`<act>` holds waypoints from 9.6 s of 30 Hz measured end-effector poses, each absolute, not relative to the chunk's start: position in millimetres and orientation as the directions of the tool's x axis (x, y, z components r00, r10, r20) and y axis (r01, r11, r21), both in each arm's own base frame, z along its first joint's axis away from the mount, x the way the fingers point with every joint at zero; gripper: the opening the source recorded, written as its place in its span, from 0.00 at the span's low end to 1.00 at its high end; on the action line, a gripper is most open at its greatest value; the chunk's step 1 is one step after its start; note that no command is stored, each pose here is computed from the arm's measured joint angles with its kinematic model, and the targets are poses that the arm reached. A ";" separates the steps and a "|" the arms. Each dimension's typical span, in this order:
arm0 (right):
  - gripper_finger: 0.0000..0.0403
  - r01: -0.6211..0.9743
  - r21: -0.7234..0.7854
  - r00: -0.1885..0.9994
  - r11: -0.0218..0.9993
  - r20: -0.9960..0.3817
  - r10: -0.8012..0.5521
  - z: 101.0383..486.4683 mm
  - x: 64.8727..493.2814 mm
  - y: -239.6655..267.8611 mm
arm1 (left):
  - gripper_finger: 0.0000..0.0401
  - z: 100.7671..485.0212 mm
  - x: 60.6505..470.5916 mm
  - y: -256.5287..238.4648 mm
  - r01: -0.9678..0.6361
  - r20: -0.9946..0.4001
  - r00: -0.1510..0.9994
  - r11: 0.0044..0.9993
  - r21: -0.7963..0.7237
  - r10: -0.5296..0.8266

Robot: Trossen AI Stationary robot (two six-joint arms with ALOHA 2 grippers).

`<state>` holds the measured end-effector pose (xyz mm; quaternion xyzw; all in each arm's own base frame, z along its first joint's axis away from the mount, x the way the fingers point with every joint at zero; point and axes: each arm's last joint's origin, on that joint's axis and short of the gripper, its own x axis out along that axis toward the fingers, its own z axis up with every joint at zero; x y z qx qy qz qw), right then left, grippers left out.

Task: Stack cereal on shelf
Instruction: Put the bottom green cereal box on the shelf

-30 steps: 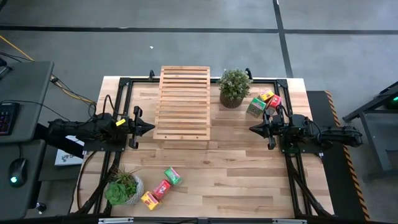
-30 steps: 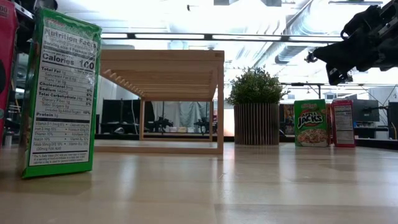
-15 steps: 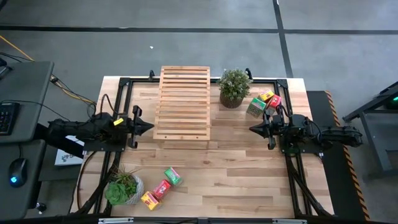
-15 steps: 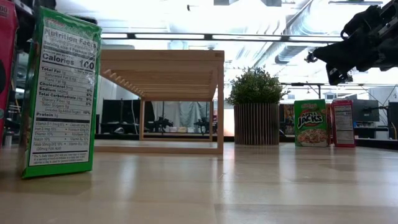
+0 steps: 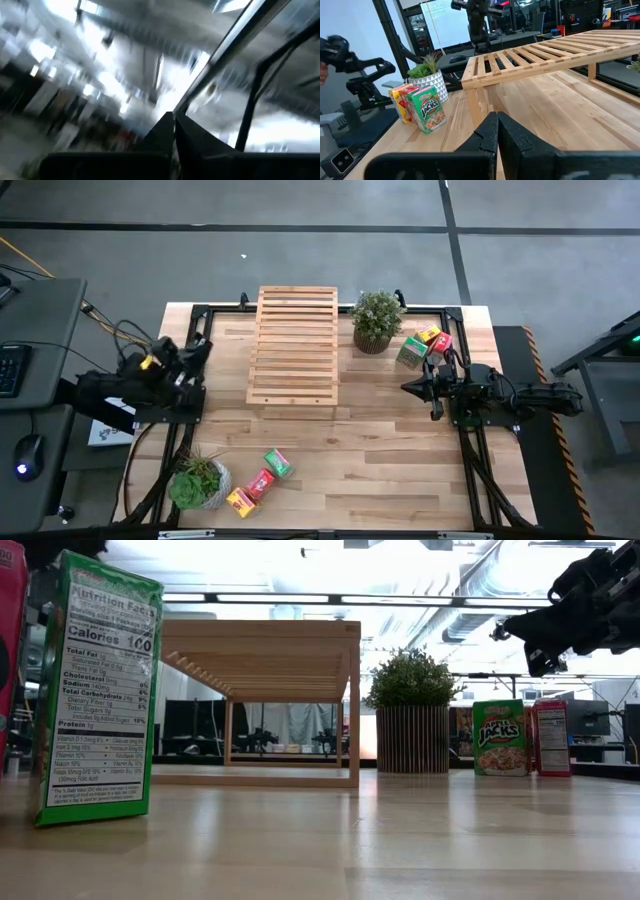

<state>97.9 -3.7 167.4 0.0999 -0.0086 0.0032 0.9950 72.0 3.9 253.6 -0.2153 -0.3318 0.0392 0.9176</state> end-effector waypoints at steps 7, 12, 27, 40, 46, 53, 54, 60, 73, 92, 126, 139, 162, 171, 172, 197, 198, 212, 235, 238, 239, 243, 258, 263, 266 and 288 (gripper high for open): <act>0.00 -0.008 0.199 1.000 0.980 0.018 0.005 167.4 97.9 -3.7 | 0.29 319.6 96.0 -2.5 0.090 0.303 0.953 0.931 -0.355 0.024; 0.00 -0.008 0.199 1.000 0.980 0.019 0.005 167.6 97.9 -3.7 | 0.54 363.9 133.4 -12.0 0.240 0.032 0.970 0.913 -0.330 -0.243; 0.00 -0.009 0.199 1.000 0.980 0.019 0.005 167.6 97.9 -3.7 | 0.75 353.4 246.0 -67.7 0.634 -0.560 0.596 0.765 -0.113 -0.576; 0.00 -0.009 0.199 1.000 0.980 0.019 0.005 167.5 97.9 -3.7 | 0.76 291.0 280.4 -112.6 0.626 -0.792 0.467 0.780 -0.018 -0.393; 0.00 -0.008 0.199 1.000 0.980 0.019 0.005 167.5 97.9 -3.7 | 0.76 272.8 288.4 -121.7 0.602 -0.820 0.388 0.789 -0.121 -0.421; 0.00 -0.008 0.199 1.000 0.980 0.018 0.005 167.5 97.9 -3.7 | 0.75 263.4 288.1 -131.2 0.617 -0.847 0.353 0.779 -0.108 -0.397; 0.00 -0.008 0.199 1.000 0.980 0.019 0.005 167.5 97.9 -3.7 | 0.74 263.0 287.0 -132.1 0.624 -0.855 0.357 0.777 -0.081 -0.376; 0.00 -0.009 0.199 1.000 0.980 0.019 0.005 167.5 97.9 -3.7 | 0.74 261.3 283.9 -133.9 0.649 -0.877 0.360 0.761 -0.009 -0.317; 0.00 -0.008 0.199 1.000 0.980 0.019 0.005 167.5 97.9 -3.7 | 0.74 251.7 280.2 -133.3 0.657 -0.886 0.317 0.752 -0.052 -0.339; 0.00 -0.008 0.199 1.000 0.980 0.018 0.005 167.5 97.9 -3.7 | 0.74 229.1 292.2 -137.6 0.646 -0.915 0.284 0.763 -0.040 -0.289; 0.00 -0.008 0.199 1.000 0.980 0.018 0.005 167.4 97.9 -3.7 | 0.40 237.1 297.6 -130.9 0.653 -0.916 0.266 0.755 -0.059 -0.302; 0.00 -0.008 0.199 1.000 0.980 0.018 0.004 167.4 97.9 -3.7 | 0.40 425.6 269.7 -78.7 0.463 -0.643 0.722 0.869 0.172 -0.257; 0.00 -0.008 0.199 1.000 0.980 0.018 0.005 167.4 97.9 -3.7 | 0.40 453.9 206.4 187.0 -0.820 -0.837 0.288 0.571 0.035 0.466; 0.00 -0.008 0.199 1.000 0.980 0.018 0.005 167.5 97.9 -3.7 | 0.40 423.8 233.8 223.1 -0.851 -0.875 0.328 0.514 -0.110 0.356; 0.00 -0.008 0.199 1.000 0.980 0.017 0.005 167.5 97.9 -3.7 | 0.40 421.1 235.6 225.3 -0.862 -0.879 0.311 0.497 -0.100 0.363; 0.00 -0.008 0.199 1.000 0.980 0.017 0.005 167.3 98.0 -3.7 | 0.40 395.1 247.8 242.2 -0.987 -0.913 0.136 0.127 -0.094 0.384; 0.00 -0.008 0.199 1.000 0.980 0.017 0.005 167.4 98.0 -3.7 | 0.40 395.1 248.0 242.0 -0.986 -0.913 0.137 0.137 -0.090 0.384; 0.00 -0.008 0.199 1.000 0.980 0.017 0.004 167.4 98.0 -3.7 | 0.40 394.1 249.3 240.0 -0.981 -0.917 0.127 0.187 -0.059 0.377; 0.00 -0.008 0.199 1.000 0.980 0.017 0.005 167.4 97.9 -3.7 | 0.44 394.2 259.5 228.1 -0.973 -0.913 0.122 0.230 -0.032 0.390; 0.00 -0.008 0.199 1.000 0.980 0.018 0.004 167.5 97.9 -3.7 | 0.50 394.2 259.5 228.1 -0.972 -0.913 0.124 0.233 -0.032 0.388; 0.00 -0.008 0.199 1.000 0.980 0.017 0.005 167.4 98.0 -3.7 | 0.52 394.2 259.5 228.1 -0.972 -0.913 0.124 0.233 -0.033 0.388; 0.00 -0.008 0.199 1.000 0.980 0.017 0.005 167.4 97.9 -3.7 | 0.62 394.2 260.6 227.0 -0.971 -0.914 0.126 0.239 -0.033 0.387; 0.00 -0.008 0.199 1.000 0.980 0.018 0.004 167.5 97.9 -3.7 | 0.69 432.3 253.2 226.5 -0.950 -0.838 0.238 0.299 -0.095 0.490; 0.00 -0.008 0.199 1.000 0.980 0.017 0.004 167.4 98.0 -3.7 | 0.70 456.2 248.6 232.6 -0.930 -0.739 0.325 0.340 -0.138 0.590; 0.00 -0.008 0.199 1.000 0.980 0.018 0.004 167.5 97.9 -3.7 | 0.67 454.3 253.4 237.8 -0.883 -0.727 0.407 0.441 -0.158 0.553; 0.00 -0.008 0.199 1.000 0.980 0.018 0.005 167.5 97.9 -3.7 | 0.00 402.7 279.9 245.7 -0.642 -0.806 0.473 0.766 -0.038 0.356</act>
